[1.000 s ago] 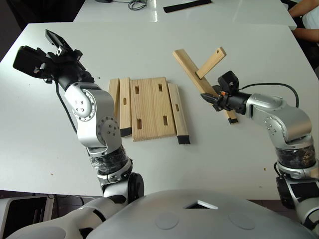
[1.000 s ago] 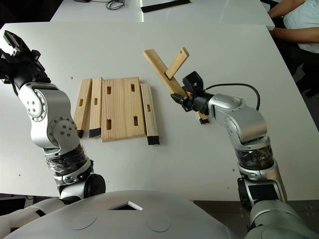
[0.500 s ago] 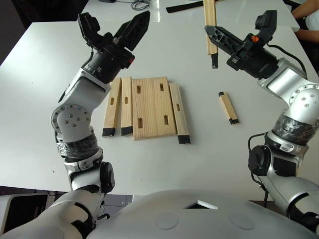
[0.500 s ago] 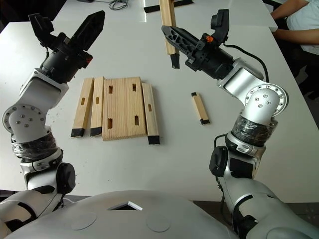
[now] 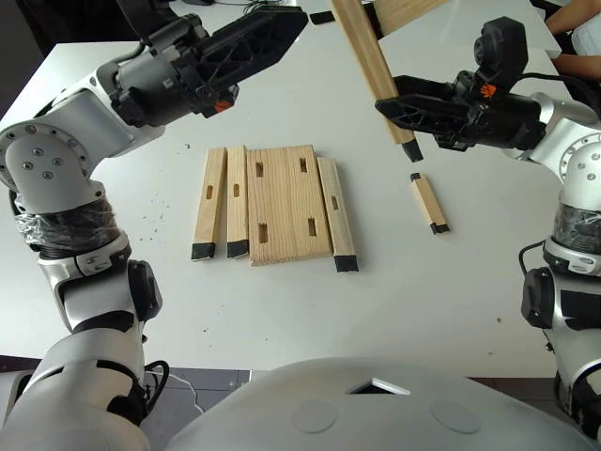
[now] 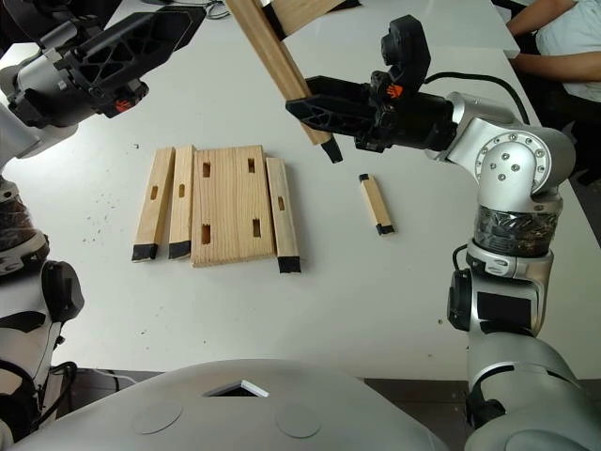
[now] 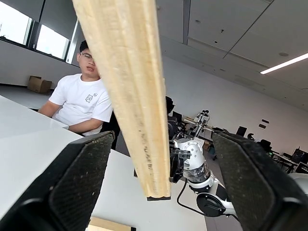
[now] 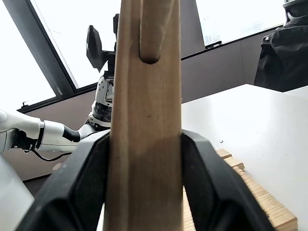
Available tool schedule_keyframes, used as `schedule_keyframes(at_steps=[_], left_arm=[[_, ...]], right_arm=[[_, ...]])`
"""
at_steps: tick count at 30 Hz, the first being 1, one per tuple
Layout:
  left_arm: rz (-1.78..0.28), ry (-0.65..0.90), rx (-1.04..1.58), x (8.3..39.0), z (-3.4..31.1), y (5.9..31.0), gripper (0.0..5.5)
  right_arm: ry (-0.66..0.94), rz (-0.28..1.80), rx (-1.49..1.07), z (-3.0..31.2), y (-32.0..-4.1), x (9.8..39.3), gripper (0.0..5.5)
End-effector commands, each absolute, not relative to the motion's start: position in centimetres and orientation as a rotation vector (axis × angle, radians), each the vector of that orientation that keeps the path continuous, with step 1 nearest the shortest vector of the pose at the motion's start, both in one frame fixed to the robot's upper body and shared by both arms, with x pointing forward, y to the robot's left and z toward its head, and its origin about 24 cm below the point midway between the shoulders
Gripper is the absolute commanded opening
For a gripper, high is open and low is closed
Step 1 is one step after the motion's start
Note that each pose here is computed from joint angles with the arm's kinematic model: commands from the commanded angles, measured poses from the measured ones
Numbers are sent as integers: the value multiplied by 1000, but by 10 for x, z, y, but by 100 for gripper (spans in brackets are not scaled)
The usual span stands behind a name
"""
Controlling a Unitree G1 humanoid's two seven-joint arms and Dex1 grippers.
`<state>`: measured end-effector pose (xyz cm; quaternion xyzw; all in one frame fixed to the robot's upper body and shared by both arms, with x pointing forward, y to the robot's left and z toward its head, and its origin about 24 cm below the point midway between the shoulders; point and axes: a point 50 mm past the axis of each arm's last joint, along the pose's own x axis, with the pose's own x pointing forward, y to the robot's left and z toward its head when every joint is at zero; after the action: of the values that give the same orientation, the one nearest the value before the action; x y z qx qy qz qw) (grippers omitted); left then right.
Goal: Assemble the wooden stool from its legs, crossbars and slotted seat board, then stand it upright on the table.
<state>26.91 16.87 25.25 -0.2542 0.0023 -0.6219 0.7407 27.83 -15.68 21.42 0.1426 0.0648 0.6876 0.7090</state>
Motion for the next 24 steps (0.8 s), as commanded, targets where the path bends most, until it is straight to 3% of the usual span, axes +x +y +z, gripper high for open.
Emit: schedule_keyframes(at_steps=[1, 10, 24], left_arm=[[-1408, 6, -535, 267, 257, 162, 375], [-1482, -40, -513, 254, 256, 152, 375], [-1498, -37, -475, 254, 253, 156, 375]], right_arm=[[150, 1583, 242, 223, -159, 280, 209], [205, 1662, 149, 215, -154, 285, 209], [227, 1706, 135, 210, -152, 280, 209]])
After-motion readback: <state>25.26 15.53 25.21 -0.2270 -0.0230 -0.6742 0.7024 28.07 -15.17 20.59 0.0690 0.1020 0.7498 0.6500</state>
